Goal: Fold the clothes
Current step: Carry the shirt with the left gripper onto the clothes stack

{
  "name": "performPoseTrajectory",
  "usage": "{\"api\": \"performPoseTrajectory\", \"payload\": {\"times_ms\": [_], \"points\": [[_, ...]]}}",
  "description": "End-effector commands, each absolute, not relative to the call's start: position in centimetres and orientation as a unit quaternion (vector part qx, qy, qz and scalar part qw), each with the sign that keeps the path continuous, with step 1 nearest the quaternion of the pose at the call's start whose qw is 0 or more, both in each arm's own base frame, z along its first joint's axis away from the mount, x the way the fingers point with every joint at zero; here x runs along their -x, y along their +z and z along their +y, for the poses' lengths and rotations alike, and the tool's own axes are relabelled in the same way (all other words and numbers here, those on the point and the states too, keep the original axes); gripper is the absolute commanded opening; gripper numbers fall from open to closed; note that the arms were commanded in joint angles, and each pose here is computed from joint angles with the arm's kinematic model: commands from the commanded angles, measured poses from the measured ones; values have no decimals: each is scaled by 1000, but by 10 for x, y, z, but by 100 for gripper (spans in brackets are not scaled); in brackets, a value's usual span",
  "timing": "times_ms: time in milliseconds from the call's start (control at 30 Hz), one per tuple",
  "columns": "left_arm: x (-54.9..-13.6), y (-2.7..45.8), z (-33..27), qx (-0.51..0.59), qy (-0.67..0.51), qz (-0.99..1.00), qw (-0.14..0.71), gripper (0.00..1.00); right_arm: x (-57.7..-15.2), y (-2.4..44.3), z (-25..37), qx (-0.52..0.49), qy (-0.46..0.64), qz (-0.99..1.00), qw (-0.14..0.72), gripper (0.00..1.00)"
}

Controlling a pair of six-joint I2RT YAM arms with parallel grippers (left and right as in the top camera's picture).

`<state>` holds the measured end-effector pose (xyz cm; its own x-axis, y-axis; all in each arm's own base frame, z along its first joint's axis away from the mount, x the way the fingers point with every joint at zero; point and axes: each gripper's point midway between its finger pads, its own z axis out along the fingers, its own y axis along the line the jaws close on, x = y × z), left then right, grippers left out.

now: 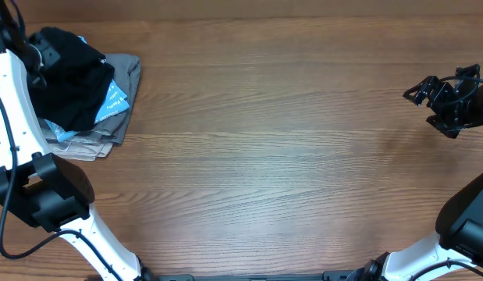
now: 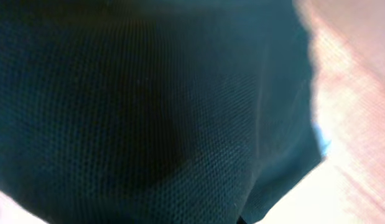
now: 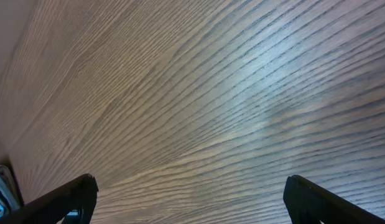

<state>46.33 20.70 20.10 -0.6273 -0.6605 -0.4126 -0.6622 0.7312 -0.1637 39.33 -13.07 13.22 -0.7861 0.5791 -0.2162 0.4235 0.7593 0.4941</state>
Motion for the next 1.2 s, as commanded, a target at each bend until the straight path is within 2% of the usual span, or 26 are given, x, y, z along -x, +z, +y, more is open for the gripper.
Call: {"api": "performPoseTrajectory", "payload": {"times_ms": [0, 100, 133, 167, 200, 233, 300, 333, 567, 600, 633, 667, 700, 733, 800, 867, 1033, 1167], "points": [[-447, 195, 215, 391, 9, 897, 206, 4, -398, 142, -133, -267, 211, 919, 197, 100], [-436, 192, 214, 397, 9, 899, 184, 5, -398, 142, -133, -267, 211, 919, 197, 100], [-431, 190, 214, 399, 9, 900, 175, 13, -398, 142, -133, -267, 211, 919, 197, 100], [-427, 190, 214, 401, 9, 900, 167, 31, -398, 142, -133, -267, 211, 919, 197, 100], [-422, 190, 214, 403, 9, 901, 159, 60, -398, 142, -133, -267, 211, 919, 197, 100], [-418, 190, 214, 405, 9, 901, 154, 81, -398, 142, -133, -267, 211, 919, 197, 100], [-410, 195, 216, 410, 10, 901, 145, 98, -398, 142, -133, -267, 211, 919, 197, 100], [-406, 199, 217, 413, 10, 899, 143, 100, -398, 142, -133, -267, 211, 919, 197, 100], [-385, 258, 218, 424, -3, 888, 179, 100, -398, 142, -133, -267, 211, 919, 197, 100], [-386, 264, 216, 420, -8, 888, 186, 93, -398, 142, -133, -267, 211, 919, 197, 100], [-386, 270, 213, 416, -16, 888, 194, 80, -398, 142, -133, -267, 211, 919, 197, 100], [-387, 274, 211, 412, -23, 889, 199, 61, -398, 142, -133, -267, 211, 919, 197, 100], [-390, 275, 206, 402, -35, 892, 203, 34, -398, 142, -133, -267, 211, 919, 197, 100], [-393, 276, 203, 391, -45, 896, 205, 22, -398, 142, -133, -267, 211, 919, 197, 100], [-400, 269, 196, 359, -67, 908, 203, 17, -398, 142, -133, -267, 211, 919, 197, 100], [-408, 254, 189, 328, -93, 920, 192, 4, -398, 142, -133, -267, 211, 919, 197, 100], [-404, 208, 189, 337, -105, 926, 135, 4, -398, 142, -133, -267, 211, 919, 197, 100], [-406, 170, 199, 346, -100, 925, 121, 4, -398, 142, -133, -267, 211, 919, 197, 100]]}}
